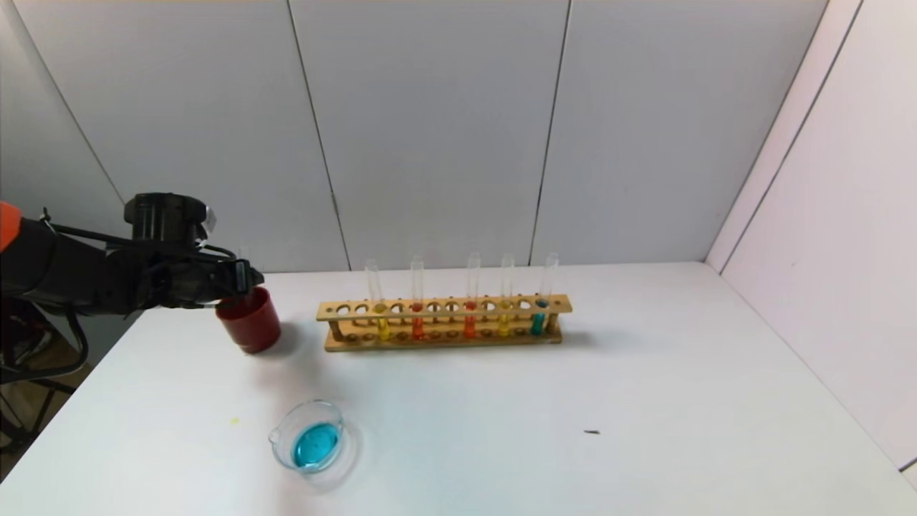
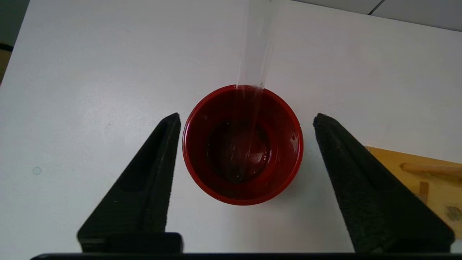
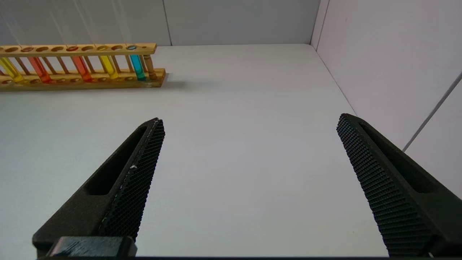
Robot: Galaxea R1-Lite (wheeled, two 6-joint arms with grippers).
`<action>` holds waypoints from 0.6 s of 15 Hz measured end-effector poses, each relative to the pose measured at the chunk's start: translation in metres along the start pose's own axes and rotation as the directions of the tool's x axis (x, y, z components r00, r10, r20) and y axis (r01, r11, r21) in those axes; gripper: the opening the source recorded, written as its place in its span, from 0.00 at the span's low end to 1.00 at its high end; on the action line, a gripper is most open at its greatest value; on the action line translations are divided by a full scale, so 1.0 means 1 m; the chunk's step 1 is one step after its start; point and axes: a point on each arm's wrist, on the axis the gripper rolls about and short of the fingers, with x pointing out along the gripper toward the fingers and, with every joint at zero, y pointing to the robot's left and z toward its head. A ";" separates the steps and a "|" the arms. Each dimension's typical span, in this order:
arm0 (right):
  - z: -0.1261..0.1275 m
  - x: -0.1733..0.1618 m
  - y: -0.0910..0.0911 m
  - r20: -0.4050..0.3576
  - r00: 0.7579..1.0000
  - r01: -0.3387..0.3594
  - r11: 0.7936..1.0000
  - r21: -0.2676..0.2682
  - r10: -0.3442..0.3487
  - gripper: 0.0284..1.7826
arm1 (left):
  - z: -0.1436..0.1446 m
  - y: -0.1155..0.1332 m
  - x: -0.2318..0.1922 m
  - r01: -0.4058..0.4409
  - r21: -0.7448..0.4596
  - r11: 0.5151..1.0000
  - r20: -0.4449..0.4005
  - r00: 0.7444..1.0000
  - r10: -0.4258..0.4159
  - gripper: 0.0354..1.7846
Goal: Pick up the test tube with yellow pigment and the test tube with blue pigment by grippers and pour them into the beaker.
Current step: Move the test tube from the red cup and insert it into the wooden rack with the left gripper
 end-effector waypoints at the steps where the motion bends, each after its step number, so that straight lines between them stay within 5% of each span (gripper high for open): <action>1: 0.000 0.000 0.000 0.000 1.000 0.000 1.000 0.000 0.000 0.98 | 0.000 0.000 -0.003 0.001 0.001 1.000 0.002 1.000 -0.001 0.82; 4: 0.000 0.000 0.000 0.000 1.000 0.000 1.000 0.000 0.000 0.98 | 0.001 -0.006 -0.018 0.020 0.014 1.000 0.016 1.000 -0.020 0.96; 9: 0.000 0.000 0.000 0.000 1.000 0.000 1.000 0.000 0.000 0.98 | 0.004 -0.030 -0.063 0.091 0.050 0.995 0.067 0.993 -0.095 0.98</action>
